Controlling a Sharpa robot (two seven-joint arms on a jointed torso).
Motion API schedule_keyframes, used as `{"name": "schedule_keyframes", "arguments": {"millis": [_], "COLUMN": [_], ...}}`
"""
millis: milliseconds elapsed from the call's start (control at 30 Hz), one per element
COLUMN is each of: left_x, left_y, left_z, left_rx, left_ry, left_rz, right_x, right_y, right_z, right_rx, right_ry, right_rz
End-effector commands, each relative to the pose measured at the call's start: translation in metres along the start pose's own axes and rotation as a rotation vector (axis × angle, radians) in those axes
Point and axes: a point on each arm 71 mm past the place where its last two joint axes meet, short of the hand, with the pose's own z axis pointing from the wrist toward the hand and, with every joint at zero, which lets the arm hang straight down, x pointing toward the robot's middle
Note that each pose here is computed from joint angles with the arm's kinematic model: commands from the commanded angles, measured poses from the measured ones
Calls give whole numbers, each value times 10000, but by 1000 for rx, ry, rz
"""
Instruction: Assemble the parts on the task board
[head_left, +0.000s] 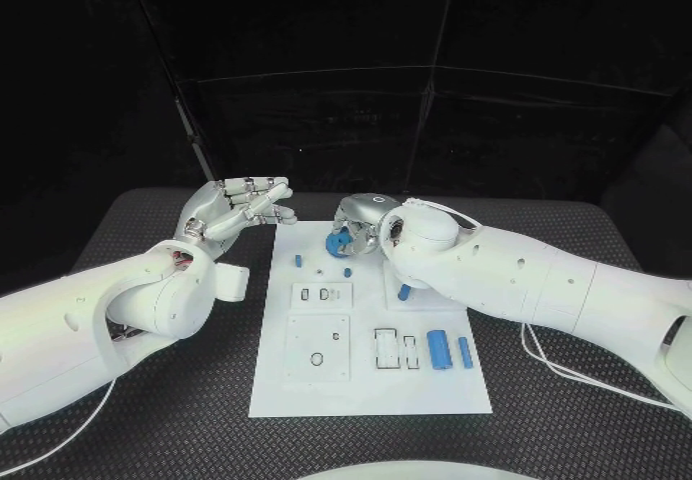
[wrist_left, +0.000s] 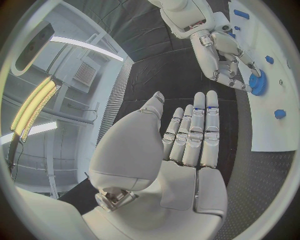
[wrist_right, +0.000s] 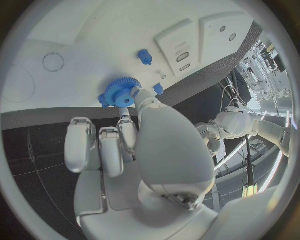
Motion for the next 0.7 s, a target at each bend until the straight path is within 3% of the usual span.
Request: {"name": "schedule_keyframes", "arguments": {"millis": [33,700], "left_x": [16,11], "left_y": [-8,-3], "left_z": [7,10], "left_rx": [0,-4], "left_ry": [12,11], "left_rz": [-6,-6], "right_x": [54,92], "right_y": [15,-26], "right_z": [4,27], "right_rx": [-8,4], "right_ry": [34,31], "right_rz": [-20,-13]}}
